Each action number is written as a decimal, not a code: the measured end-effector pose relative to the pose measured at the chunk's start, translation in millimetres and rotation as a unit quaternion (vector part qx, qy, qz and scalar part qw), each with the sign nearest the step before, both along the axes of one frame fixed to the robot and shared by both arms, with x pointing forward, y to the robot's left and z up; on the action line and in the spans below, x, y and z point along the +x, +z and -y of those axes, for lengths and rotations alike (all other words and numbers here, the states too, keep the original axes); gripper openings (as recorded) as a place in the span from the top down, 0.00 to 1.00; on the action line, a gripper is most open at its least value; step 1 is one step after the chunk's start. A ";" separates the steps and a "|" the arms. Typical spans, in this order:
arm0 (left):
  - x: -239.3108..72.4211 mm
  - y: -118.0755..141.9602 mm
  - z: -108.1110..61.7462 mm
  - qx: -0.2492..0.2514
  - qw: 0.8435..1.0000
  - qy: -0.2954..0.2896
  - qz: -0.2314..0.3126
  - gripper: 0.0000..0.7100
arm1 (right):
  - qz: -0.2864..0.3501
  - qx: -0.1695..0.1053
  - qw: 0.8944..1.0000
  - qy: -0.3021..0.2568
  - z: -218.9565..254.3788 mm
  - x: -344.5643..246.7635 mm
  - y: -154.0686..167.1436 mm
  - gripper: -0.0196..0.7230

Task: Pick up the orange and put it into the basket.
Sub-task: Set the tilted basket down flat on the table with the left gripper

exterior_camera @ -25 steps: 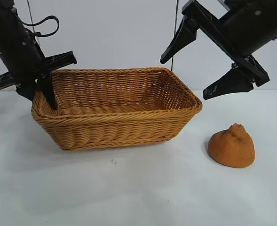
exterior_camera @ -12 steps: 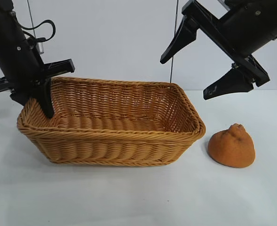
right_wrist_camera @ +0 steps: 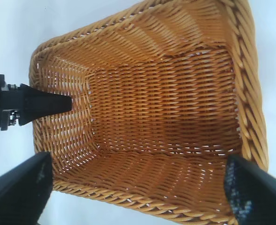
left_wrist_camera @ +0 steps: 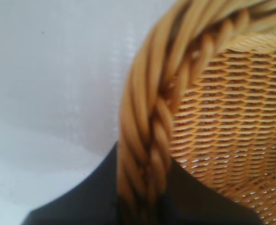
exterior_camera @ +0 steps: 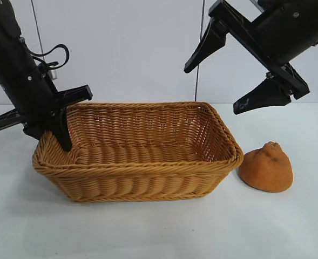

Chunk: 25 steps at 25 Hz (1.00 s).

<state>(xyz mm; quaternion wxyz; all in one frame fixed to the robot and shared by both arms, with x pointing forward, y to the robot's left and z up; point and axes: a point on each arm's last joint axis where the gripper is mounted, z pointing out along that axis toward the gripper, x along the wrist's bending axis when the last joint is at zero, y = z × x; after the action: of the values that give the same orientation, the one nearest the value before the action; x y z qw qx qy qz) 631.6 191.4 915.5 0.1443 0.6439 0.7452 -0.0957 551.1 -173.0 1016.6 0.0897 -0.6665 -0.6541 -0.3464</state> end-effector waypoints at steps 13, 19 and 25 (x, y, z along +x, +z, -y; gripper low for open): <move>1.0 -4.3 1.6 -0.008 1.000 0.003 -0.006 0.24 | 0.000 -0.001 1.000 0.001 0.1 0.0 -0.1 0.06; 8.9 15.3 5.5 -0.017 1.000 -0.015 -0.009 0.14 | 0.000 -0.001 1.000 0.001 0.1 0.0 -0.1 0.06; 27.2 62.3 2.8 0.023 0.997 -0.068 0.023 0.14 | 0.000 -0.002 1.000 0.001 0.2 0.0 -0.2 0.06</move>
<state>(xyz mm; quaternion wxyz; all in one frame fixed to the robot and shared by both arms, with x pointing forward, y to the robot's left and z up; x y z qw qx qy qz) 658.8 188.7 977.7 0.1395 0.6984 0.6982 -0.0734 551.1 -173.2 1016.4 0.0885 -0.6659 -0.6553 -0.3455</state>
